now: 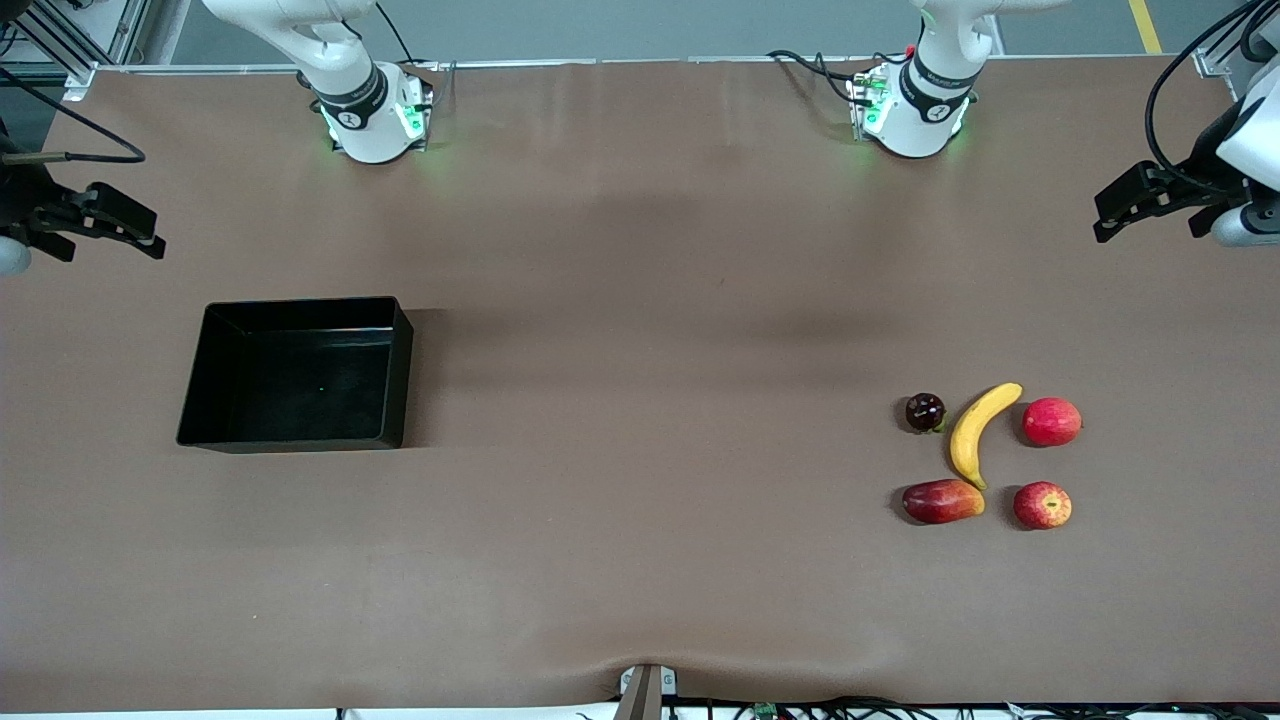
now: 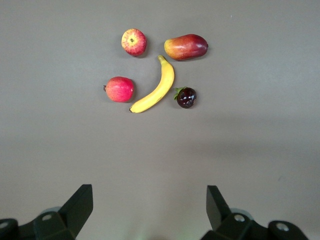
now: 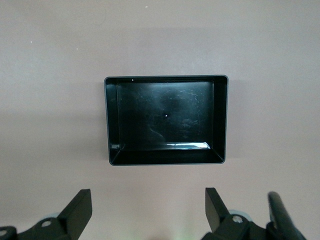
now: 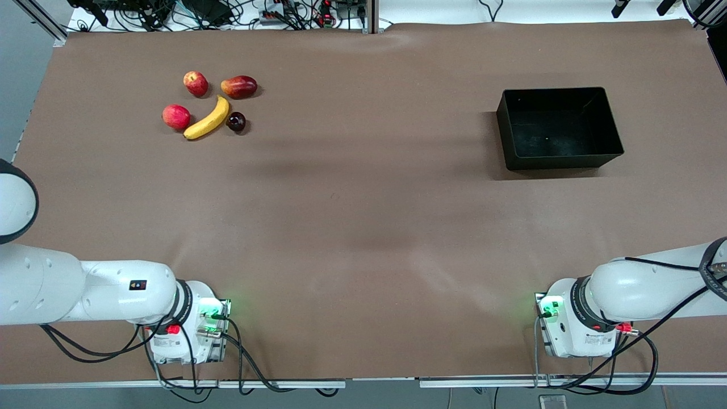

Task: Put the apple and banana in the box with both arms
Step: 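Reach the right gripper to the black box while the left gripper reaches the apple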

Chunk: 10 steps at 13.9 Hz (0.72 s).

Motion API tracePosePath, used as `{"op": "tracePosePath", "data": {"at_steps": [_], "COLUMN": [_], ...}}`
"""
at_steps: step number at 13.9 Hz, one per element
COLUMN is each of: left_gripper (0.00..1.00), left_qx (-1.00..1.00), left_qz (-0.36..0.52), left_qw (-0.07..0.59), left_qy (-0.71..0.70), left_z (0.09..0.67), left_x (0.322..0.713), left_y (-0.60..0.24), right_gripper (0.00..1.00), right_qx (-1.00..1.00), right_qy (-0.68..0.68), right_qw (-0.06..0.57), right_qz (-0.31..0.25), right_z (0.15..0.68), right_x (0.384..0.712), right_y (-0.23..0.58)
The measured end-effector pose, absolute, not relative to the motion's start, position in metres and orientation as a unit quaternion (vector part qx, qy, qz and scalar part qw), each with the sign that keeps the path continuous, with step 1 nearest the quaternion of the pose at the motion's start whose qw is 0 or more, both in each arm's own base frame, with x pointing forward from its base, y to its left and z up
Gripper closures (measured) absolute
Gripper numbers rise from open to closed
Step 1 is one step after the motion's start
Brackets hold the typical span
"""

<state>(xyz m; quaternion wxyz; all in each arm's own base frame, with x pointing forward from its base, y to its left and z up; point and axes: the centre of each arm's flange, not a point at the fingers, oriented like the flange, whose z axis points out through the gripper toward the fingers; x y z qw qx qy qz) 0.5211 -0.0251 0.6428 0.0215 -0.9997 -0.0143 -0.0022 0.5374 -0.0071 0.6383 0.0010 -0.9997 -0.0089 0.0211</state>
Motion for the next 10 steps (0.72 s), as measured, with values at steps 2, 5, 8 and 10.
{"op": "tracePosePath", "data": {"at_steps": [2,5,8,10], "left_gripper": [0.00,0.00,0.00,0.00], "left_qx": [-1.000,-1.000,-0.999,-0.999], "left_qz": [-0.002,0.003,0.005,-0.006], "left_qw": [0.021,0.021,0.020,0.019], "left_qy": [-0.015,-0.017,-0.027,-0.031], "left_z": [0.643,0.638,0.620,0.602], "left_x": [0.521,0.524,0.540,0.559], "left_y": [-0.024,-0.022,-0.010,-0.004], "right_gripper": [0.00,0.00,0.00,0.00], "right_qx": [-1.000,-1.000,-1.000,-1.000], "right_qy": [-0.009,-0.009,-0.009,-0.009], "right_qw": [0.001,0.001,0.001,0.001], "right_qz": [0.021,0.021,0.022,0.022], "right_z": [0.638,0.638,0.638,0.637], "right_x": [0.537,0.538,0.538,0.538], "right_y": [-0.007,-0.007,-0.007,-0.007]}}
